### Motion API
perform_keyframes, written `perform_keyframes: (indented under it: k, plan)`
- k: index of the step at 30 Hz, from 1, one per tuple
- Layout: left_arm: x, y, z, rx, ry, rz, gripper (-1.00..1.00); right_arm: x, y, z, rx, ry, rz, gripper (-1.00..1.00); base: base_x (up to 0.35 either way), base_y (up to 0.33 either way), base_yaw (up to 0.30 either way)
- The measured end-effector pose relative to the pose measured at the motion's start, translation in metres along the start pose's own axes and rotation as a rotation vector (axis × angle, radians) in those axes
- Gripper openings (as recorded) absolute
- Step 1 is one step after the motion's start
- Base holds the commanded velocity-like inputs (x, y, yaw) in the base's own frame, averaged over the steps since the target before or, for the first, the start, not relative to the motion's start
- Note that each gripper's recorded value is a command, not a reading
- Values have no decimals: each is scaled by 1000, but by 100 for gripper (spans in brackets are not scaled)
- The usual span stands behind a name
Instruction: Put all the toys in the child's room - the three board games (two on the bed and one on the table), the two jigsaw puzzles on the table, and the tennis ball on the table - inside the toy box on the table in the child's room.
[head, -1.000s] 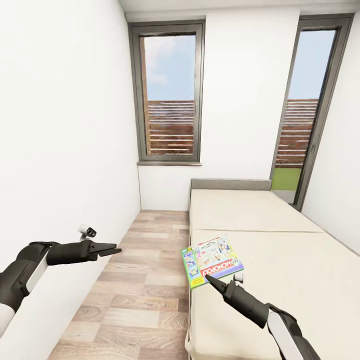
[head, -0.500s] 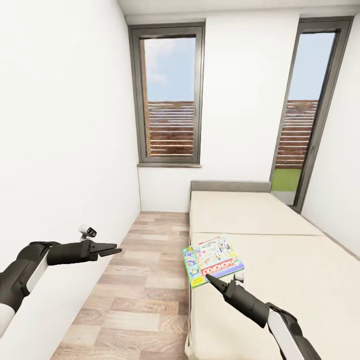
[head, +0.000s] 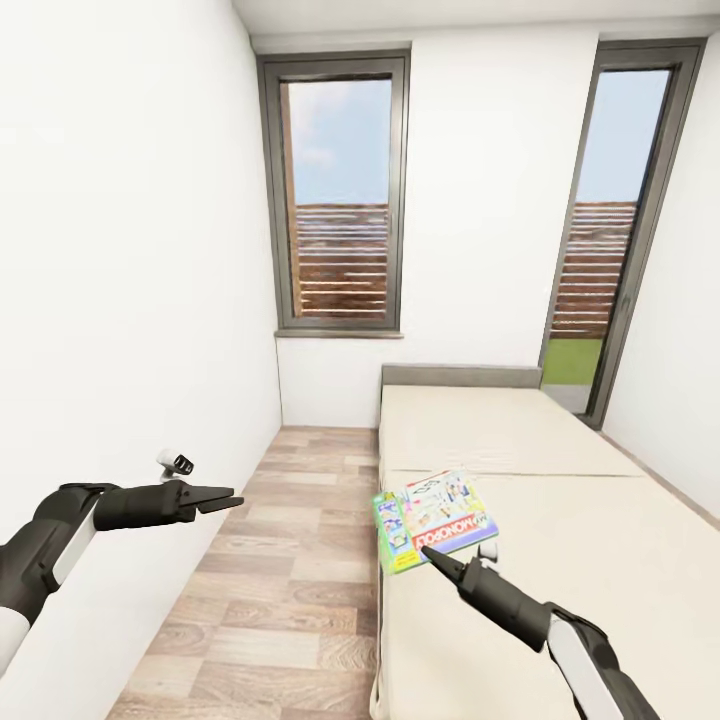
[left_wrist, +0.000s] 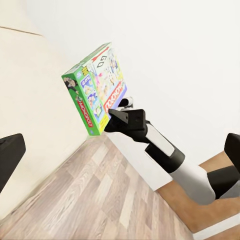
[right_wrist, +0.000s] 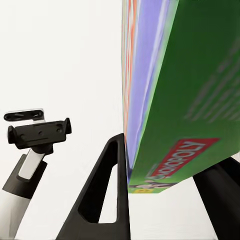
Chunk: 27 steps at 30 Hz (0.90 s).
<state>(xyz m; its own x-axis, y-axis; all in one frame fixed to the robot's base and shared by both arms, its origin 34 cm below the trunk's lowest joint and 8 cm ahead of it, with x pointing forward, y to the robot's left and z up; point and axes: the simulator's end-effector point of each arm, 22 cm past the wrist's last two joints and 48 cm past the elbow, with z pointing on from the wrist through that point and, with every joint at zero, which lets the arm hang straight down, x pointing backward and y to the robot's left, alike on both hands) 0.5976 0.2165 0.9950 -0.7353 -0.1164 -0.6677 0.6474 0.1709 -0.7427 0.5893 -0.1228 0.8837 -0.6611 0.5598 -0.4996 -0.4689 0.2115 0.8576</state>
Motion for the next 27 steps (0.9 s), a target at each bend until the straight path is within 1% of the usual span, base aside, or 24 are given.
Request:
perform_keyframes:
  k: [1,2,5,9,13,20,21,23,27]
  plan:
    - [-1,-1,0,0,0,0,100,-8,5,-4,4,0,-26,-100,0,0,0]
    - [-3,-3,0,0,0,0,100,-12,6,-6,10,3,-41,-100,0,0,0]
    - [-6,-6,0,1,1,-1,100,-21,14,-9,10,3,-60,-100,0,0,0]
    - [-11,-11,1,1,3,-2,100,-30,23,-10,7,1,-73,-100,0,0,0]
    - [-15,-16,1,1,5,-3,100,-35,30,-9,5,0,-76,-100,0,0,-86]
    - [-23,-24,3,7,6,-6,100,-43,39,-10,9,3,-65,-100,0,0,-232]
    - [-24,-25,4,8,6,-7,100,-45,40,-11,10,0,-63,-100,0,0,-267]
    - [-26,-28,4,9,6,-8,100,-57,42,-16,16,-27,-58,-100,0,0,-272]
    - [-31,-32,4,9,6,-8,100,-67,45,-20,23,-42,-53,-100,0,0,-275]
